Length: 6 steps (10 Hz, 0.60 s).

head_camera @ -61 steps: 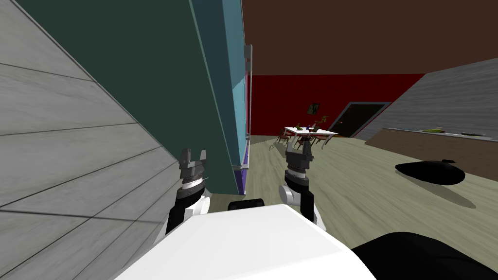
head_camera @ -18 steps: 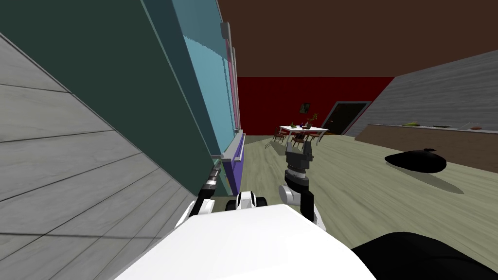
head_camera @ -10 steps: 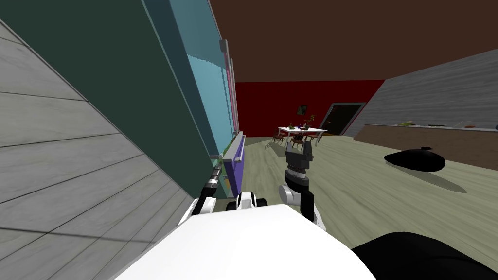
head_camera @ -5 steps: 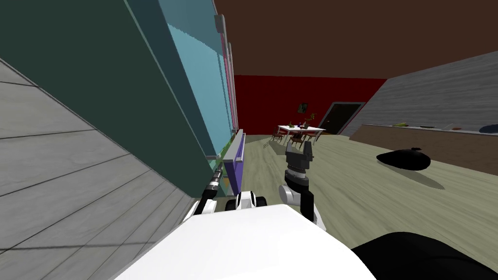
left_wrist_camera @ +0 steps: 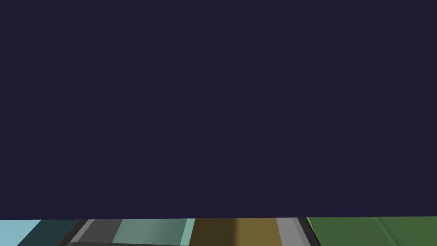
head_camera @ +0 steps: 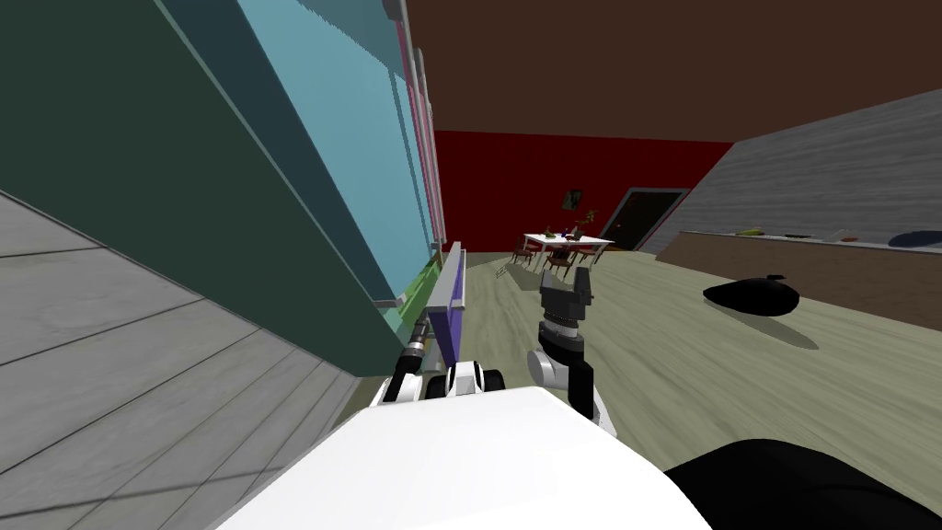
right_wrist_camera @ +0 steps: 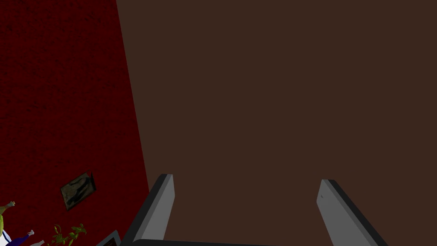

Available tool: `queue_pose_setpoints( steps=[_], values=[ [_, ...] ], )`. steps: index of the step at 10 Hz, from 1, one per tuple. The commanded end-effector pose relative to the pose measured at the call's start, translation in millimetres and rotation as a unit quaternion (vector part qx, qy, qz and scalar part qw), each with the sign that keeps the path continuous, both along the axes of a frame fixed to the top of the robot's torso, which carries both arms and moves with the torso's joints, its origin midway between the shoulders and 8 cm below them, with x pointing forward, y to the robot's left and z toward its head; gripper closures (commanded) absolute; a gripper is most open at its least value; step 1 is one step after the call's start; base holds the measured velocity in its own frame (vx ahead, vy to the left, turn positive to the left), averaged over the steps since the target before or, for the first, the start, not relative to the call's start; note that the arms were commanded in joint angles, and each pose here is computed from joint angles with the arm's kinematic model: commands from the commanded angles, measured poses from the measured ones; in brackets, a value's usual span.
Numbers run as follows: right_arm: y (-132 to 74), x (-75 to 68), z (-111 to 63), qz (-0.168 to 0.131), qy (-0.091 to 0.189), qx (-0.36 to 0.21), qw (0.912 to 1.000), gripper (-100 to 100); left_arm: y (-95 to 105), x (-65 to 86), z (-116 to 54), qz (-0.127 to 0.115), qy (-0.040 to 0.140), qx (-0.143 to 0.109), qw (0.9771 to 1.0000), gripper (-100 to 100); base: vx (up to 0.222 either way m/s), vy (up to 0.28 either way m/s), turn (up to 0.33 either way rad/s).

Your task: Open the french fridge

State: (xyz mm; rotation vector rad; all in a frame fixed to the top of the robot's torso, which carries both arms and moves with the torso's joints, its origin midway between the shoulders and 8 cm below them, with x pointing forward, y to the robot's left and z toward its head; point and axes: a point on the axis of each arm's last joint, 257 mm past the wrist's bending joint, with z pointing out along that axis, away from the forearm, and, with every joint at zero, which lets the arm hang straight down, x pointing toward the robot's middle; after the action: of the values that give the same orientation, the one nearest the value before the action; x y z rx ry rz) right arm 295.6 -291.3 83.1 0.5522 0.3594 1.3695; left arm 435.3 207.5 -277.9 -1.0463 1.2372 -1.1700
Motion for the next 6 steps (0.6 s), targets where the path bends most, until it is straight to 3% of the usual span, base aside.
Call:
queue_pose_setpoints(
  steps=[1,3,4,6],
  values=[
    [0.0,0.0,0.0,0.000,0.000,0.000,1.0000,0,-4.1,1.6,-2.0,0.003,0.002,-0.010,0.9999,-100,0.000,0.000,0.000],
    [0.0,0.0,0.0,0.000,0.000,0.000,1.0000,0,-3.7,3.6,1.9,0.003,0.001,-0.010,0.9999,-100,0.068,-0.001,-0.011],
    [0.0,0.0,0.0,0.000,0.000,0.000,1.0000,0,-3.6,4.0,2.1,0.003,0.002,-0.010,0.9999,100,0.008,0.000,0.002],
    [0.0,0.0,0.0,0.000,0.000,0.000,1.0000,0,-8.1,4.0,5.7,0.003,0.000,-0.010,0.9999,100,-0.001,-0.156,-0.001]
  ],
)
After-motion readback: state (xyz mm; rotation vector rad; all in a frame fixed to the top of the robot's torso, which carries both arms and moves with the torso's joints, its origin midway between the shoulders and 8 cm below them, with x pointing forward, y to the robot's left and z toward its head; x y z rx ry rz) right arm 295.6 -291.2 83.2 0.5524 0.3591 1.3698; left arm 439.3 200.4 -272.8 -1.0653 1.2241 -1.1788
